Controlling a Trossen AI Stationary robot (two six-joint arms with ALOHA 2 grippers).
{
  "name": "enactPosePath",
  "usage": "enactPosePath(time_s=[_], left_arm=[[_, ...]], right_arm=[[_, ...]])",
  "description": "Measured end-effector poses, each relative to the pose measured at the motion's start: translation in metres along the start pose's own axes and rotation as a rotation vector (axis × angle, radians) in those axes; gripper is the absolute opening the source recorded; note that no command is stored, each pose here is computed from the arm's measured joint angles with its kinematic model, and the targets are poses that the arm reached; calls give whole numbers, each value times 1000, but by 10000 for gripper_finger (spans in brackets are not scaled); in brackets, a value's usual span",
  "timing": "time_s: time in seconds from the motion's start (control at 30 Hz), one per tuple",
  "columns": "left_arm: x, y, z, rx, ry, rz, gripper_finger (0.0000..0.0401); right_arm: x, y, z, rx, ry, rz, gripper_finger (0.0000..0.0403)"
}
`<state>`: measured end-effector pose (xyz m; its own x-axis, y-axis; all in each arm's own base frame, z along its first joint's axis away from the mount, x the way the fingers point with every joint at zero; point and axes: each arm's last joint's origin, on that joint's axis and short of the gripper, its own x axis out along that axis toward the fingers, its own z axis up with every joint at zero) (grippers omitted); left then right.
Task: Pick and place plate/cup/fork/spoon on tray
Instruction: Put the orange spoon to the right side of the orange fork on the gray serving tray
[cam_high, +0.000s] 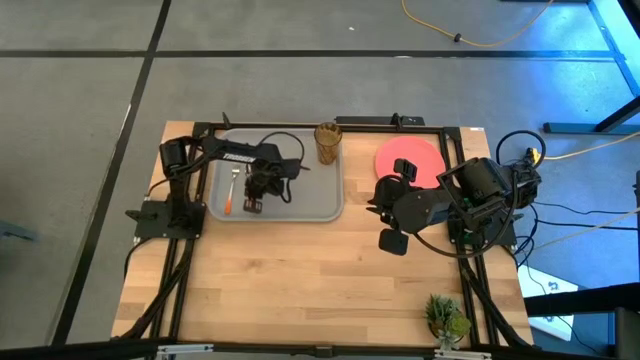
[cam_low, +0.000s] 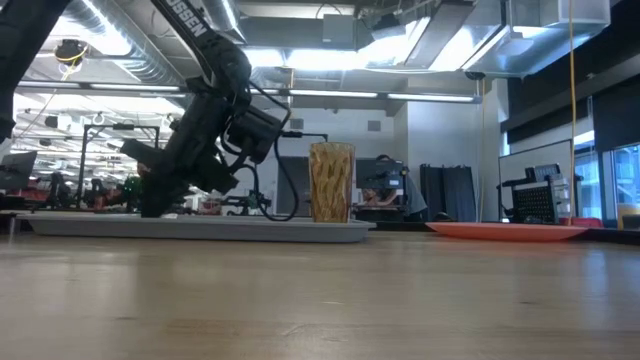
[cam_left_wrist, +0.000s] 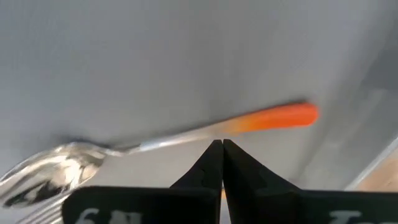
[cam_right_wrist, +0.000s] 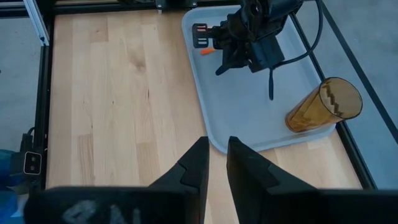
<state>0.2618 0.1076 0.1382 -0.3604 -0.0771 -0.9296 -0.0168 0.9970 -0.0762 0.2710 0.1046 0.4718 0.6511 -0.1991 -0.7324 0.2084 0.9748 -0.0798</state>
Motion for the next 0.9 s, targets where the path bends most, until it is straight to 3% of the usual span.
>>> enactPosePath(time_s=[0.2, 0.43, 0.9], left_arm=[[-1, 2, -1, -12, -2, 8, 0], [-15, 0, 9, -36, -134, -43, 0], [-2, -4, 6, -16, -105, -42, 0]], right_arm=[[0, 0, 0, -2, 0, 0, 59], [0, 0, 0, -3, 0, 0, 59], [0, 0, 0, -3, 0, -1, 59]])
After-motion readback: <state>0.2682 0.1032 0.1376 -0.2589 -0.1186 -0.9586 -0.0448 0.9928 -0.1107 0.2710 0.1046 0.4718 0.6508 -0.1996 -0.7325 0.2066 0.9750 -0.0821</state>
